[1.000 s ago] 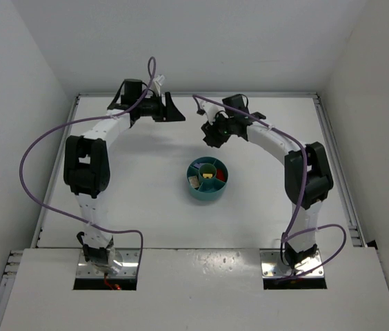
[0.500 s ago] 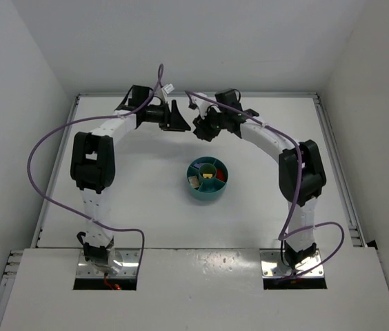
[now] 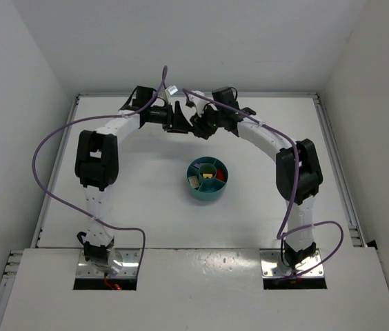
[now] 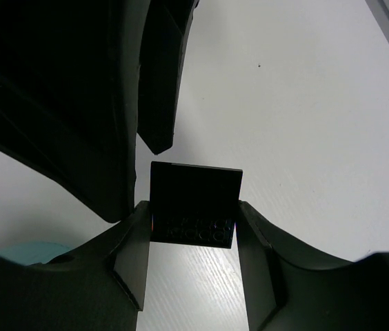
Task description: Sort the legos into containers by color
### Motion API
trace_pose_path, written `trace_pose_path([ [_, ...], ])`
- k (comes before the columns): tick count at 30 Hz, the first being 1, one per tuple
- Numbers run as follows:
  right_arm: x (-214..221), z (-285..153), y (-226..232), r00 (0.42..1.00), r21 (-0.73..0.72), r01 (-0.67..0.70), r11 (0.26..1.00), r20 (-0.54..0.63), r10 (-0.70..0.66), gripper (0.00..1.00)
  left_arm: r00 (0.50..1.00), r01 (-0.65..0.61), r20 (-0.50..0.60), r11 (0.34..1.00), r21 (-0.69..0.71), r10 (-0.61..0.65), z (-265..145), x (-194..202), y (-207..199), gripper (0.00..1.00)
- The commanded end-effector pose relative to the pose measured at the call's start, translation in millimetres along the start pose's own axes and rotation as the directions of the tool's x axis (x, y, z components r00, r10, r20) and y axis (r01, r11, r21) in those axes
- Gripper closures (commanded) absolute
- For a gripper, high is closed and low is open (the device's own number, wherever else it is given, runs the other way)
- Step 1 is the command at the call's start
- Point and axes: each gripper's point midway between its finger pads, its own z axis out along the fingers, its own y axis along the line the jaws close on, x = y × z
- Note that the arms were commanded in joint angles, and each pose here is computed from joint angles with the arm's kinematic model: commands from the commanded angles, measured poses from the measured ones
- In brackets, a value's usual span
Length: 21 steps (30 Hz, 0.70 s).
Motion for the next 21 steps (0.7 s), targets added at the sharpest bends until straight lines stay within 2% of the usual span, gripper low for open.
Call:
trace_pose_path([
  [1,-32,0,4,0.995,-0.019,0.026,0.999,0.092,-0.024,0.69,0.999,-0.034,0.011,0.999,0.019,0.034,4,-11,-7,0.33],
  [14,-27,1,18,0.996,-0.061,0.025,0.998,0.088,-0.02,0.69,0.999,-0.045,0.021,0.998,0.049,0.044,1,-18,-11,0.36],
  [21,-32,1,22,0.994,-0.062,0.029,0.998,0.104,-0.023,0.69,0.999,-0.044,0.013,0.997,0.069,0.043,1,-15,-12,0.45],
])
